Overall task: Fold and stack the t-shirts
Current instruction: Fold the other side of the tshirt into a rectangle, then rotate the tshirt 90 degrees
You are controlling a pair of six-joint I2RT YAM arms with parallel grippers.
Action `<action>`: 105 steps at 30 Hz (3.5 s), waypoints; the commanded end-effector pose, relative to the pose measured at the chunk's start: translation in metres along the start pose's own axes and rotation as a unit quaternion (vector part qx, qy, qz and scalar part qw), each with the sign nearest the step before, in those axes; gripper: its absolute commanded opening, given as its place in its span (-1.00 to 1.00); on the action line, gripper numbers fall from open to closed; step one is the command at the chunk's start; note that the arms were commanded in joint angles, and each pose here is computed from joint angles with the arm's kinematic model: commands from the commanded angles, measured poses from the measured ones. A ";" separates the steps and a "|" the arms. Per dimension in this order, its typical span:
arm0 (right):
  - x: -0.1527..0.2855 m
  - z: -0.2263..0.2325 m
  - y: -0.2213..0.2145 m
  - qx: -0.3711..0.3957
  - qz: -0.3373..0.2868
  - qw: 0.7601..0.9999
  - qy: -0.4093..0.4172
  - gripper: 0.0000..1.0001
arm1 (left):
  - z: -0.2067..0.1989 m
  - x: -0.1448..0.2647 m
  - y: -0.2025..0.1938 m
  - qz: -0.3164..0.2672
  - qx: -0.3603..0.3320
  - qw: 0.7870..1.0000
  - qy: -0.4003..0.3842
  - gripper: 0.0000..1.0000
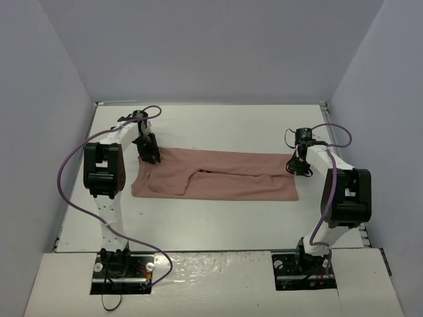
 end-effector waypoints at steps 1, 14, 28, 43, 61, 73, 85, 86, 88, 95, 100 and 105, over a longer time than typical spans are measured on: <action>0.033 0.013 0.031 -0.003 -0.048 0.998 0.031 -0.41 | -0.017 0.043 0.028 -0.077 -0.016 0.996 -0.032 -0.26; 0.048 0.075 0.043 0.054 -0.055 0.991 0.109 -0.28 | -0.050 0.059 0.001 -0.092 -0.020 0.994 -0.046 0.03; -0.022 0.067 0.014 0.060 -0.012 0.996 0.063 -0.34 | -0.041 -0.016 0.025 -0.078 -0.016 0.997 -0.011 0.02; 0.011 0.081 0.025 0.072 -0.050 0.990 0.107 -0.34 | -0.079 0.068 0.079 -0.204 -0.098 0.971 -0.075 0.21; 0.039 0.081 0.001 0.101 -0.027 0.978 0.179 -0.35 | 0.001 0.042 0.000 -0.090 -0.147 0.985 -0.008 0.34; 0.035 0.078 -0.002 0.106 -0.023 0.979 0.173 -0.35 | -0.003 0.057 -0.006 -0.087 -0.126 0.988 -0.012 -0.79; 0.034 0.080 -0.001 0.105 -0.022 0.979 0.174 -0.35 | 0.000 0.093 -0.037 -0.049 -0.036 0.998 0.019 -0.81; 0.034 0.080 -0.001 0.105 -0.022 0.979 0.175 -0.35 | 0.005 0.087 -0.042 -0.037 -0.030 0.998 0.028 -0.68; 0.035 0.081 -0.001 0.105 -0.022 0.979 0.176 -0.35 | 0.010 0.080 -0.047 -0.023 -0.026 0.999 0.041 -0.52; 0.035 0.078 -0.002 0.107 -0.023 0.979 0.174 -0.35 | 0.004 0.091 -0.030 -0.049 -0.033 0.998 0.030 -0.09; 0.037 0.080 -0.001 0.106 -0.024 0.978 0.178 -0.35 | -0.030 0.112 -0.001 -0.087 -0.054 0.994 -0.044 -0.14; 0.039 0.082 0.001 0.100 -0.024 0.978 0.182 -0.35 | -0.065 0.106 0.018 -0.080 -0.058 0.988 -0.117 -0.24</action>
Point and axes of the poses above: each gripper's point midway between its finger pads, its own x axis back along the fingers, its own z axis along the line the jaws close on, y = z × x, the point moved 6 cm from there along x, back along the fingers, and after that the axes turned 5 degrees about -x, right-handed, at the moved point
